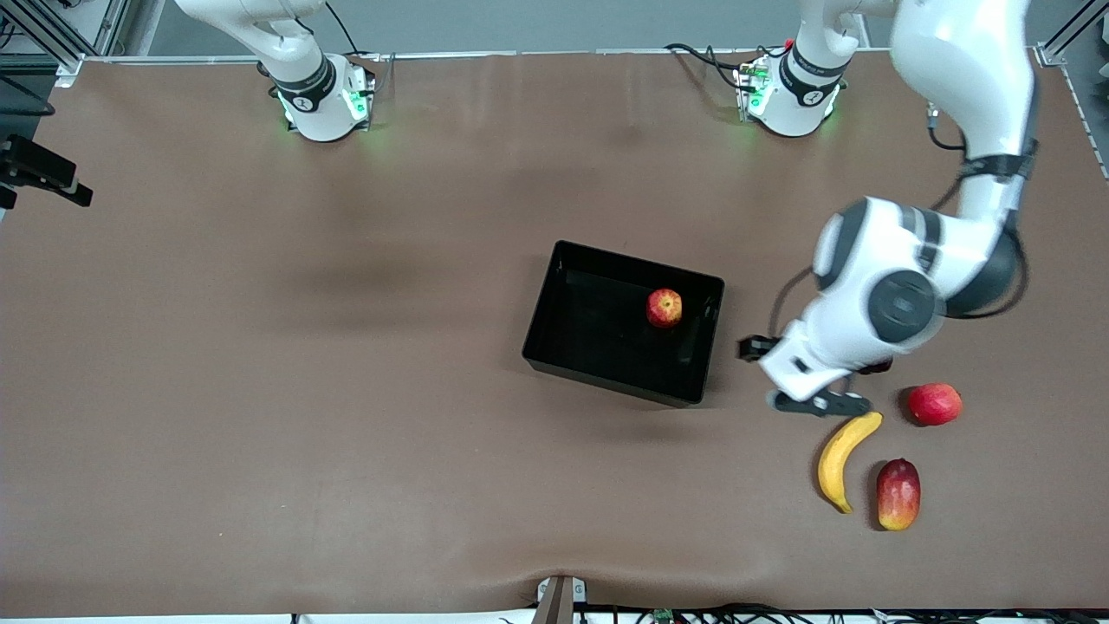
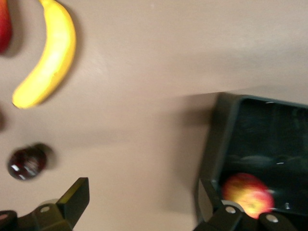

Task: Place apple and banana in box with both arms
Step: 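Move the left gripper down to the yellow banana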

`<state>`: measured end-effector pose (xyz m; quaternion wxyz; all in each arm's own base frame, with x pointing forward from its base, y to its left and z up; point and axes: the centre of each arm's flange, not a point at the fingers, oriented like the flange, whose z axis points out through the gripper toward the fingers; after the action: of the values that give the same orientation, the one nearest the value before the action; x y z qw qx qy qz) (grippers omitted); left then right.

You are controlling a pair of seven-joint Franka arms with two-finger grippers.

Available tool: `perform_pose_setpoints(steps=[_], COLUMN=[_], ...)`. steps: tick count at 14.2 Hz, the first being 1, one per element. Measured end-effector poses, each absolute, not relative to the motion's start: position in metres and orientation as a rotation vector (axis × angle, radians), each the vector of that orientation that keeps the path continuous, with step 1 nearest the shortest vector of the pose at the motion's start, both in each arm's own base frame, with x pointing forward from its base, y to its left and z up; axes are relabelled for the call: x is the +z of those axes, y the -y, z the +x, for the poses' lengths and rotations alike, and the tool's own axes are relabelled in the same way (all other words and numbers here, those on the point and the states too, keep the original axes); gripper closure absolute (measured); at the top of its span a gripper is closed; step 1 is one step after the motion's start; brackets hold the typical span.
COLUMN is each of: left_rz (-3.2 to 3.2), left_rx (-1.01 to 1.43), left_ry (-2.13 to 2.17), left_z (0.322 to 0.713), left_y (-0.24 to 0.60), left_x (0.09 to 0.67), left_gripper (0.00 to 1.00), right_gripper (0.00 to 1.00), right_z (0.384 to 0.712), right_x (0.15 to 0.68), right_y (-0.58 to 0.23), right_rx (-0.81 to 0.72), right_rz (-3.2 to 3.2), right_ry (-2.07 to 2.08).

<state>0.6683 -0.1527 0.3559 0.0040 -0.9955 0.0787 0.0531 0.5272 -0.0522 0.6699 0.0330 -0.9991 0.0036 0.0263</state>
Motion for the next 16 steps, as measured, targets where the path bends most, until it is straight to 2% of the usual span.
perform_pose_setpoints(steps=[7,12,16], left_rz=[-3.083,-3.0,-2.942], left_rx=[-0.064,-0.174,-0.204], left_ry=[-0.701,-0.911,-1.027], left_z=[0.714,0.723,0.724], left_y=[0.059,0.032,0.022], left_x=[0.261,0.208,0.193], left_gripper=[0.0,0.0,0.03], right_gripper=[0.0,0.0,0.0], right_z=[0.527,0.527,0.527], right_x=[0.662,0.662,0.662], right_y=[0.053,0.054,0.054], right_rx=[0.134,0.137,0.138], right_rz=[-3.133,-3.136,-3.135], right_ry=[-0.017,-0.022,-0.022])
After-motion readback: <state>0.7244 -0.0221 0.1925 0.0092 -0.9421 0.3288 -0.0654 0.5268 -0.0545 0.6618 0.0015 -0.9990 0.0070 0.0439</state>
